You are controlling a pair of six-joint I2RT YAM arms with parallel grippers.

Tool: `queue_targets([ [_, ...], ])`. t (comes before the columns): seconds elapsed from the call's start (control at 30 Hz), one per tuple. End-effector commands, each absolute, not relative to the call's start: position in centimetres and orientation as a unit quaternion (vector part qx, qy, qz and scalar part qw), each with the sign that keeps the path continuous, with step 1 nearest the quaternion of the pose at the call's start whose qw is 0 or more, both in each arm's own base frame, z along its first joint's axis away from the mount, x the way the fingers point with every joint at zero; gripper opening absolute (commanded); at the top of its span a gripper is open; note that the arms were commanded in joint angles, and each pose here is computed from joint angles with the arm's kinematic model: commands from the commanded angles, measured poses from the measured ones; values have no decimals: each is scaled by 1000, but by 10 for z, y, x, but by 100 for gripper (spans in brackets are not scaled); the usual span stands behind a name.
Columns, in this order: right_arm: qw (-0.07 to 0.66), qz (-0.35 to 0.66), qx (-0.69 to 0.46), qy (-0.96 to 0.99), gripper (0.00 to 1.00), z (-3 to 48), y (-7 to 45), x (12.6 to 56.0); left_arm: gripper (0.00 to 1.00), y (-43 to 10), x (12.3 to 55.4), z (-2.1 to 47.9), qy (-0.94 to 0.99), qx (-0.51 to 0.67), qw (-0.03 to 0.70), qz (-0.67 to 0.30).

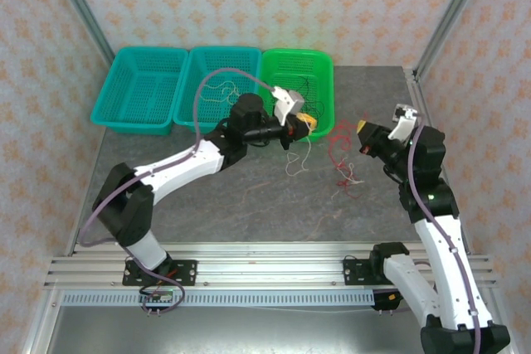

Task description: Untangle the cables

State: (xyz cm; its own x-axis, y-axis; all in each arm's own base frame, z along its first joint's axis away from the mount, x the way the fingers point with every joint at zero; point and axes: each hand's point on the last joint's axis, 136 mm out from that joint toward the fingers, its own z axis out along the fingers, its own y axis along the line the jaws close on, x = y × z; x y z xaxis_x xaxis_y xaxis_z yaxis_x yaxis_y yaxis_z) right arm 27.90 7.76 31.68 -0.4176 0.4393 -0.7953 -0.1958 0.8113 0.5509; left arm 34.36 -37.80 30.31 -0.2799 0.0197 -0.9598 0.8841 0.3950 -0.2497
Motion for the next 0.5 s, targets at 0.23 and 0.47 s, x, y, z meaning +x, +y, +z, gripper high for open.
queue_targets([
  [0.23,533,241,150,797,0,273,51,296,0,-315,336,419,639,291,604,-377],
  [0.47,515,260,154,802,0,263,58,300,0,-267,360,513,611,255,703,-260],
])
